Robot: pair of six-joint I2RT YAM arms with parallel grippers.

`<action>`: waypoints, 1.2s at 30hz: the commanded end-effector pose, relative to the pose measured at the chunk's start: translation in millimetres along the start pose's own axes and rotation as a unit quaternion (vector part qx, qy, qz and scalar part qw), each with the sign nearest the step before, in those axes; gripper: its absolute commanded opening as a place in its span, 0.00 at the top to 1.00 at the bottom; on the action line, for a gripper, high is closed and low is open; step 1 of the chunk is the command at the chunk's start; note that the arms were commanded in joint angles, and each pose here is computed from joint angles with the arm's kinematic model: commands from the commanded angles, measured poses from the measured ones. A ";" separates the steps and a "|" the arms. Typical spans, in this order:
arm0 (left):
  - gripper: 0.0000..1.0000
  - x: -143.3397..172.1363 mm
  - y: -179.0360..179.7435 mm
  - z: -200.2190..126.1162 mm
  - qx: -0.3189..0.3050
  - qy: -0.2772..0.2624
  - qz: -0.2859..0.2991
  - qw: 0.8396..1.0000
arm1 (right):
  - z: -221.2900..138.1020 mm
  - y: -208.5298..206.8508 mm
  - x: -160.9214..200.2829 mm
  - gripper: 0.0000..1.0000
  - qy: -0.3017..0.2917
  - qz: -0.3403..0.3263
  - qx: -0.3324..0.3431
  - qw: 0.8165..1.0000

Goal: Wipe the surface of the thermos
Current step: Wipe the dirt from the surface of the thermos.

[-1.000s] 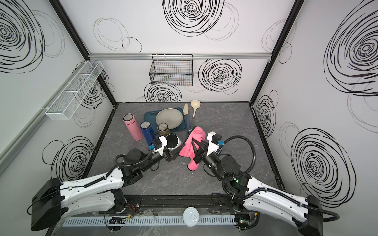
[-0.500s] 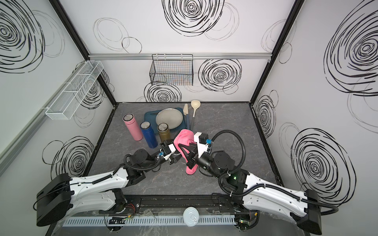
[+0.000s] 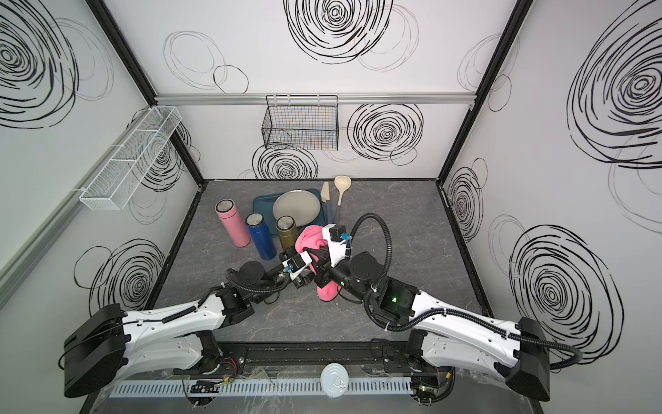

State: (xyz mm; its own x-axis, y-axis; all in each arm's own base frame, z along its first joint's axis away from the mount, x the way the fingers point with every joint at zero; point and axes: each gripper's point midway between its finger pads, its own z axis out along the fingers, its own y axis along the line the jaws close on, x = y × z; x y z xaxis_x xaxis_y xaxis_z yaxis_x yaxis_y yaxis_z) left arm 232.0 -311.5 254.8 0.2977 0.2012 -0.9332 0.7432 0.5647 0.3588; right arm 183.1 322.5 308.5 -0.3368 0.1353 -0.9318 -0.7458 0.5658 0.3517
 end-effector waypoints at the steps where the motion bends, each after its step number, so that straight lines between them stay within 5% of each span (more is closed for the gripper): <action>1: 1.00 -91.3 35.8 -13.4 -0.055 -0.160 -0.029 0.985 | -1.4 -13.2 78.1 1.00 0.112 -0.007 0.004 0.994; 8: 1.00 -89.7 31.6 -9.0 -0.041 -0.157 -0.032 0.986 | -31.8 -21.2 87.6 1.00 0.099 0.006 -0.008 0.995; 14: 1.00 -94.2 1.3 -8.4 0.013 -0.159 0.011 0.987 | -8.3 -4.1 90.5 1.00 0.123 -0.001 -0.035 0.992; 21: 1.00 -105.9 -10.8 -19.7 0.038 -0.179 0.016 0.983 | -3.6 -47.6 99.5 1.00 0.125 0.028 0.032 0.991; 25: 1.00 -108.4 -9.6 -26.8 0.033 -0.187 0.013 0.982 | -16.4 -56.3 94.8 1.00 0.106 0.044 0.028 0.993; 31: 1.00 -108.3 -1.0 -25.0 0.014 -0.183 0.008 0.983 | -8.5 -6.7 104.2 1.00 0.133 -0.014 -0.023 0.991; 36: 1.00 -106.5 4.4 -21.9 0.005 -0.177 -0.003 0.984 | -9.6 -30.3 98.5 1.00 0.117 0.004 0.014 0.993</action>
State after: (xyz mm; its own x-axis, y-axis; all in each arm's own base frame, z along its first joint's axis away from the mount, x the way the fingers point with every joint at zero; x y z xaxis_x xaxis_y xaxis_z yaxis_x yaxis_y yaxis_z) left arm 216.6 -313.8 226.6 0.2379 0.2678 -0.9336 0.7923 0.5025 0.3460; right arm 160.9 323.9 274.7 -0.3866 0.1165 -0.9149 -0.7822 0.4841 0.3922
